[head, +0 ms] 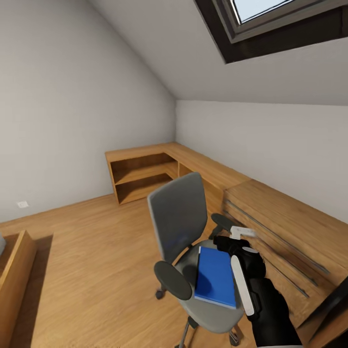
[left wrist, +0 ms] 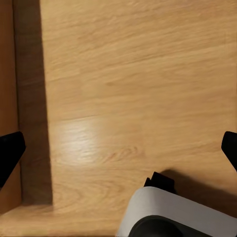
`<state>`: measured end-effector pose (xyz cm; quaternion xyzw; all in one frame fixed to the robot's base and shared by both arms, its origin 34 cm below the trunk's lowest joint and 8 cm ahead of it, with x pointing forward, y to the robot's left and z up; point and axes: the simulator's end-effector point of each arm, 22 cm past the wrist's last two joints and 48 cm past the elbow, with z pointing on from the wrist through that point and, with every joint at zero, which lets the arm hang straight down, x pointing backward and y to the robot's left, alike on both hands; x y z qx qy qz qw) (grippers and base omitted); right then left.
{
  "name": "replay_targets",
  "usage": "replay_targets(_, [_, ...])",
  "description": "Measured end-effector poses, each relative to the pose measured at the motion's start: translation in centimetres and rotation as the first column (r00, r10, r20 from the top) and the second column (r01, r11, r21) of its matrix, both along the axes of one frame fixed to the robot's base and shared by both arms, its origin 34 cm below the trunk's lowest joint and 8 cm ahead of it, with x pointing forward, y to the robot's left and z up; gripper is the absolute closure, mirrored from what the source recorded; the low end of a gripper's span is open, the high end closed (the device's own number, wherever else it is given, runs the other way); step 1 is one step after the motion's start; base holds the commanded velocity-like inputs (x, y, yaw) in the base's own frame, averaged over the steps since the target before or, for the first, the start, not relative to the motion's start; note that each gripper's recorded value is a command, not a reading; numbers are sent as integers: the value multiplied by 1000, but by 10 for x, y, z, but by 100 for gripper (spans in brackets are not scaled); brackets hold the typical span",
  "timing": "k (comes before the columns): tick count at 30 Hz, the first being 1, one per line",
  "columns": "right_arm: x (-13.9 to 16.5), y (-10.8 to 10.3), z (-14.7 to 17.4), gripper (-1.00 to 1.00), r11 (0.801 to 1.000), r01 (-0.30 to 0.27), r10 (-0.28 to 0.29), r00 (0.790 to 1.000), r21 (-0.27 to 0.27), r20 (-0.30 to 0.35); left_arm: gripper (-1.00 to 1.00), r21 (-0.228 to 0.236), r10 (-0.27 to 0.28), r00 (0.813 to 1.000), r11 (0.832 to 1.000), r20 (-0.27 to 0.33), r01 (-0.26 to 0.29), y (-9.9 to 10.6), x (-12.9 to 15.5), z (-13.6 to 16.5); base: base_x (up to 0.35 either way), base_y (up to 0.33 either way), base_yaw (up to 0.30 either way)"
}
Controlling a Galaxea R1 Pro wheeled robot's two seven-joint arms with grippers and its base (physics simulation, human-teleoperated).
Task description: In the bedroom, organize the workspace by keeping the computer under the desk, ensuring the monitor is on the desk, placing the keyboard on the desk next to the monitor, placing the mouse on the desk next to the keyboard, moving the folder from the swivel chair onto the desk next to the mouse, stacking the notebook on top of the folder with the pen on top of the notebook, and positioning the swivel chair next to the desk.
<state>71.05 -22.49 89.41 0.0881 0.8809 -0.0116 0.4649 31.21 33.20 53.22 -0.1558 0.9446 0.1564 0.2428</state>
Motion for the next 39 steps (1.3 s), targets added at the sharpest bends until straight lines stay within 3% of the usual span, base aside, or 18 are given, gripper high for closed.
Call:
replay_targets(17, [0,-1,-3,-100,1000,0,0,1000,-2,-5,-100,-1,0,1000,1000,-5,0,0,-2,-1,0,0,266])
replay_targets(31, [0,-3,-7,-100,1000,-2,2,1000,-9,-13,-100,-4,0,1000,1000,3,0,-1,1,0,0,0,40])
replay_targets(39, [0,-4,-7,-100,1000,-1,1,1000,-11,-14,-100,1,7,993,1000,115,-7,-2,32,16,0,0,2])
